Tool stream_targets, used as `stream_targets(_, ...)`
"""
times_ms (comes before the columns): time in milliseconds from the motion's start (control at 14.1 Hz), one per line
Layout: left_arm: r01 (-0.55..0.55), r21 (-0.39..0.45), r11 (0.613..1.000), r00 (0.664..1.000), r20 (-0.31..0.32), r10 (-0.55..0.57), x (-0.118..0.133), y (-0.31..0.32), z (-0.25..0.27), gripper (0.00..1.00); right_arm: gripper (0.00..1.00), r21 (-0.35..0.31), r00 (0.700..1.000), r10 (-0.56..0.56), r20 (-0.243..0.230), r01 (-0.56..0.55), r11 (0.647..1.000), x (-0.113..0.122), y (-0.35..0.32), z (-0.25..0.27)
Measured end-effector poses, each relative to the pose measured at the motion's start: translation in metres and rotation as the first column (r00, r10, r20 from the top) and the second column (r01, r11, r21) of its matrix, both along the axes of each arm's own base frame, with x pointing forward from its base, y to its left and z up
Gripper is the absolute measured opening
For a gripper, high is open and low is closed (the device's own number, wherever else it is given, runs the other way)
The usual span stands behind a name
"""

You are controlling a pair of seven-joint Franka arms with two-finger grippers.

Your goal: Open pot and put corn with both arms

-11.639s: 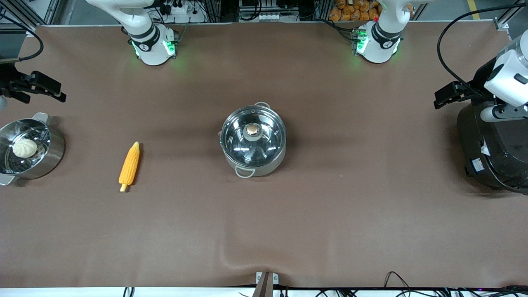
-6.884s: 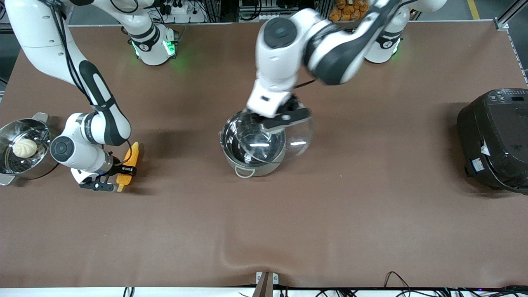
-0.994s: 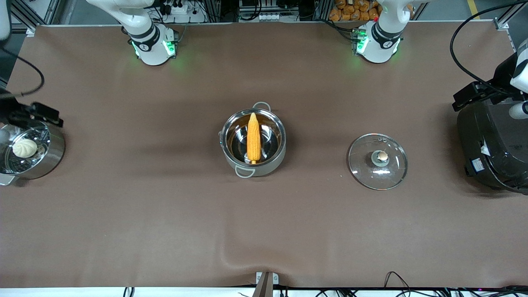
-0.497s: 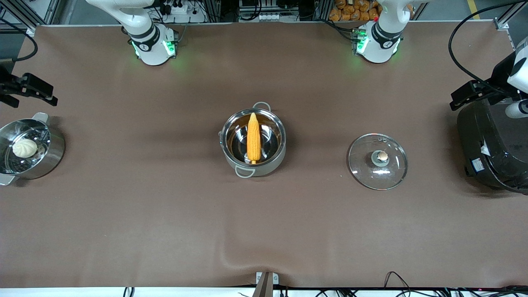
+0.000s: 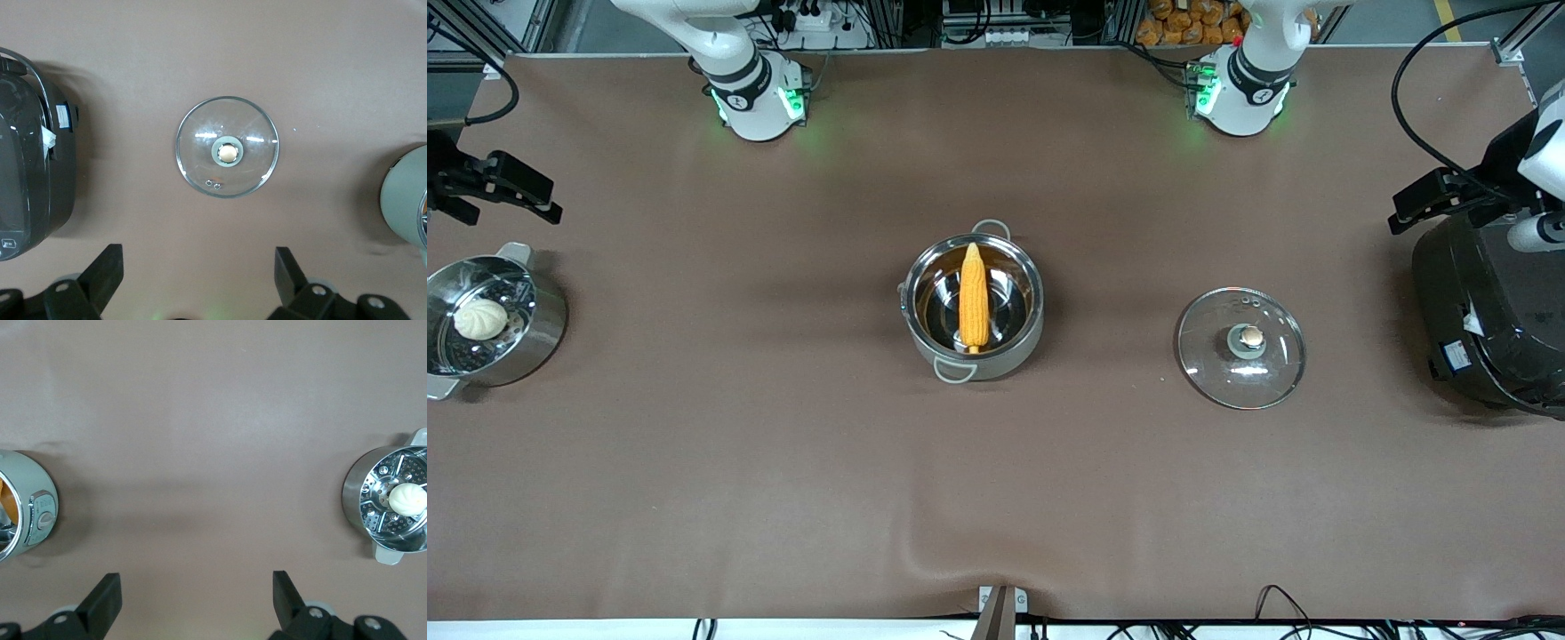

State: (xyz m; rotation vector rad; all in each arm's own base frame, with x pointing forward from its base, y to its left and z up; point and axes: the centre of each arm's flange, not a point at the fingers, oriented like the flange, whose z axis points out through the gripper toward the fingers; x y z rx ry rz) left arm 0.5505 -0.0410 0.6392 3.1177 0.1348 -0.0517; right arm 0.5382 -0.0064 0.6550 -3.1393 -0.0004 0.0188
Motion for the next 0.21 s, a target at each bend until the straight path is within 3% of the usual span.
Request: stream_targets(213,0.0,0.0,1.0,1.0,-0.001,0.0,0.0,0.0,-0.0001,1.0,1.0,0.0,1.0,0.0,-0.001,0.0,1.0,0.0,0.0,-0.0006)
